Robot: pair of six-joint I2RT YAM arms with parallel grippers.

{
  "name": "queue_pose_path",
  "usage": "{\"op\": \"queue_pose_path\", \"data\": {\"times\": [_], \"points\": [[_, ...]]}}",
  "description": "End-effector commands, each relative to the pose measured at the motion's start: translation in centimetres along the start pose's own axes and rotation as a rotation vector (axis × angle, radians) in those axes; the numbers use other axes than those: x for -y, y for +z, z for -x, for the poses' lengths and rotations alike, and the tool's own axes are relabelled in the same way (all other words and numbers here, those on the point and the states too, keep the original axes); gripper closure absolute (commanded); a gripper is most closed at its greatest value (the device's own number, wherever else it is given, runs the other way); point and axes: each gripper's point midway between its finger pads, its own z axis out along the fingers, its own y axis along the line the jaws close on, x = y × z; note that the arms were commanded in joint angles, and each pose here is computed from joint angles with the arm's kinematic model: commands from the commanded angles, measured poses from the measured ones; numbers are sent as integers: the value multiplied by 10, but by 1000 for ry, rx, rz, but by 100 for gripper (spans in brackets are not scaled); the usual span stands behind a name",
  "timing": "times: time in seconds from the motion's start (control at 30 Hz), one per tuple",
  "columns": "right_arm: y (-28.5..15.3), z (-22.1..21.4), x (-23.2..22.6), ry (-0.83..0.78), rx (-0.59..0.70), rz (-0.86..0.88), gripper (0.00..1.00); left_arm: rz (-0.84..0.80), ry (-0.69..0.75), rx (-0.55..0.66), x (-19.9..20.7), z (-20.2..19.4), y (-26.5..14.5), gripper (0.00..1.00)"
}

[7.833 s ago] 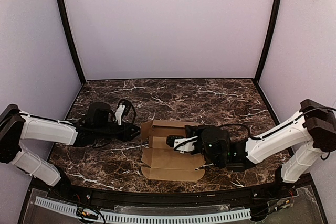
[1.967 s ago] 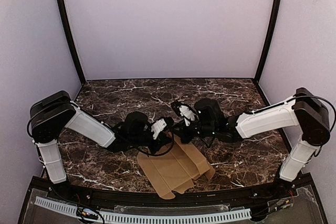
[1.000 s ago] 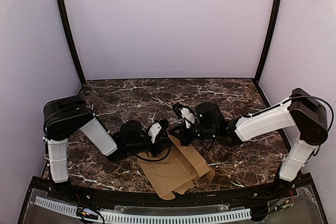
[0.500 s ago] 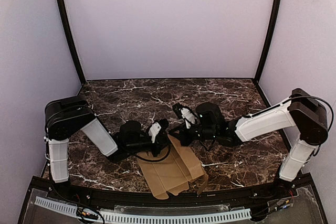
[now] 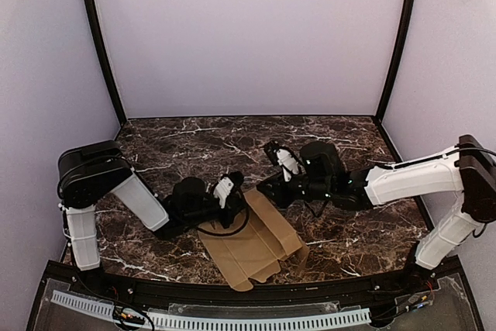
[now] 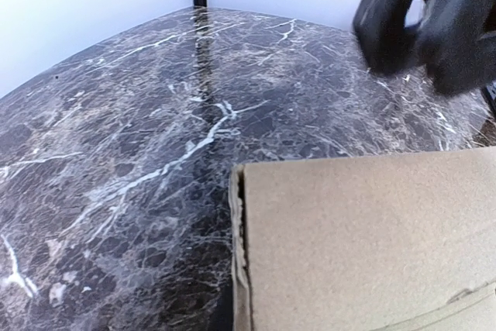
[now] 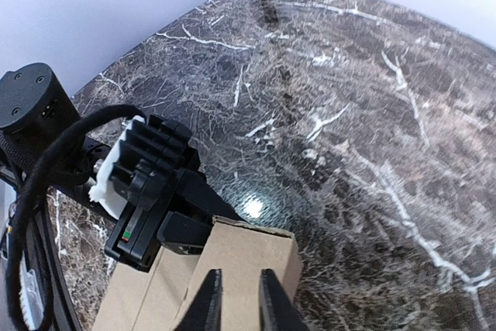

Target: Fold the paper box

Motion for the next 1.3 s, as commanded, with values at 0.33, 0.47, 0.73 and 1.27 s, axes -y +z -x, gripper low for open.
{"op": "queue_pose_path", "data": {"times": [0.33, 0.47, 0.73, 1.27], "points": [[-67, 17, 11, -31, 17, -120, 40, 392, -171, -73, -56, 2, -37, 100], [-75, 11, 8, 8, -15, -112, 40, 495, -254, -112, -66, -2, -47, 100], [-84, 0, 2, 119, -94, -94, 42, 668, -357, -186, -74, -16, -68, 100], [-48, -15, 14, 355, -209, -185, 44, 824, -326, -139, -53, -12, -85, 99]]}}
